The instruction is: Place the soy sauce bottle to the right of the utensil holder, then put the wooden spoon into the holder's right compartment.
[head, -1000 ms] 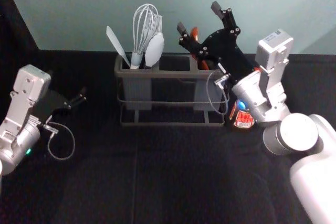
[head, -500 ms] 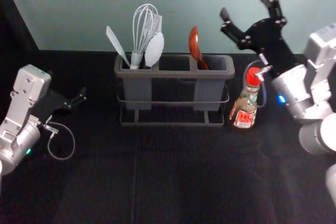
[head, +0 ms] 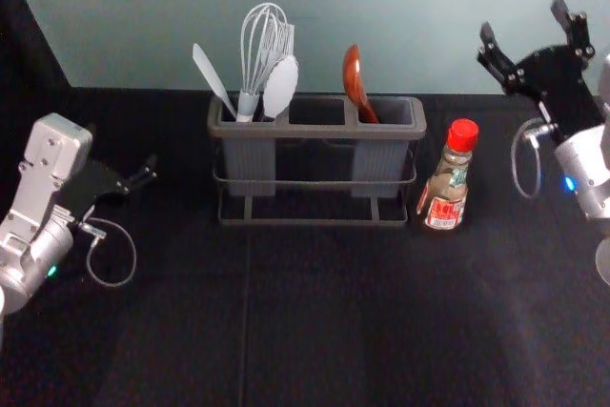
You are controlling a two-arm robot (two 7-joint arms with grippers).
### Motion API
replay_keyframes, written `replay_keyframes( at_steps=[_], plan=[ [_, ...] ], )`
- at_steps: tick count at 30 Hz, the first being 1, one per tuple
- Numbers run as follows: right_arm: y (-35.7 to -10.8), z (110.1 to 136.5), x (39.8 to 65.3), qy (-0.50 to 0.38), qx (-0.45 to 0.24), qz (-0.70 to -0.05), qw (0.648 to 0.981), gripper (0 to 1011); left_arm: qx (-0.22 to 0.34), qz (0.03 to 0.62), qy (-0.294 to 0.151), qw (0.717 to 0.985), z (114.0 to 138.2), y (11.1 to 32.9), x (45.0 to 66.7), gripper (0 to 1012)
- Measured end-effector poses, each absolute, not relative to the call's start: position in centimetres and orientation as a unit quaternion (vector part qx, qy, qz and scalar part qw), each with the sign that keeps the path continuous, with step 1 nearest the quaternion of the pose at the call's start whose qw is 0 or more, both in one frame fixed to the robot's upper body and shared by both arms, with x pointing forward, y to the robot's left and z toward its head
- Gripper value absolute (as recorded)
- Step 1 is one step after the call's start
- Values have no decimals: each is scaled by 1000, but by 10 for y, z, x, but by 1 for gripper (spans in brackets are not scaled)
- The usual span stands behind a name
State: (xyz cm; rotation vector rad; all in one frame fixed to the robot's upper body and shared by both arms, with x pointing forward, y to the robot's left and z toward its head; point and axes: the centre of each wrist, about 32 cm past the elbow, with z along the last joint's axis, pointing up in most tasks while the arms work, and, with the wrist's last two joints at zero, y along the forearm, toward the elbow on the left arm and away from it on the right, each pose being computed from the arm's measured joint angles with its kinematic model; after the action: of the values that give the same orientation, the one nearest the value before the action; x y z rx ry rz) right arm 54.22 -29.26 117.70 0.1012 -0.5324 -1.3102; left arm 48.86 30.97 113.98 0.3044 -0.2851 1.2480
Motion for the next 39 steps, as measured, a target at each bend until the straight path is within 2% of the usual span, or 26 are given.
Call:
replay_keyframes(
  at_steps=[8,14,25,39],
  plan=[
    [-301,1167,534,-210,-37,-622,753,1004,141,580,-132,791,1140,310,489,1011],
    [-302,1155,528,-190,-71,-619,759,1004,141,580,-132,791,1140,310,489,1011],
    [-303,1139,521,-158,-100,-622,761,1004,142,580,-132,791,1140,310,489,1011],
    [-304,1133,517,-147,-95,-629,758,1004,141,580,-132,791,1140,310,489,1011]
  ],
)
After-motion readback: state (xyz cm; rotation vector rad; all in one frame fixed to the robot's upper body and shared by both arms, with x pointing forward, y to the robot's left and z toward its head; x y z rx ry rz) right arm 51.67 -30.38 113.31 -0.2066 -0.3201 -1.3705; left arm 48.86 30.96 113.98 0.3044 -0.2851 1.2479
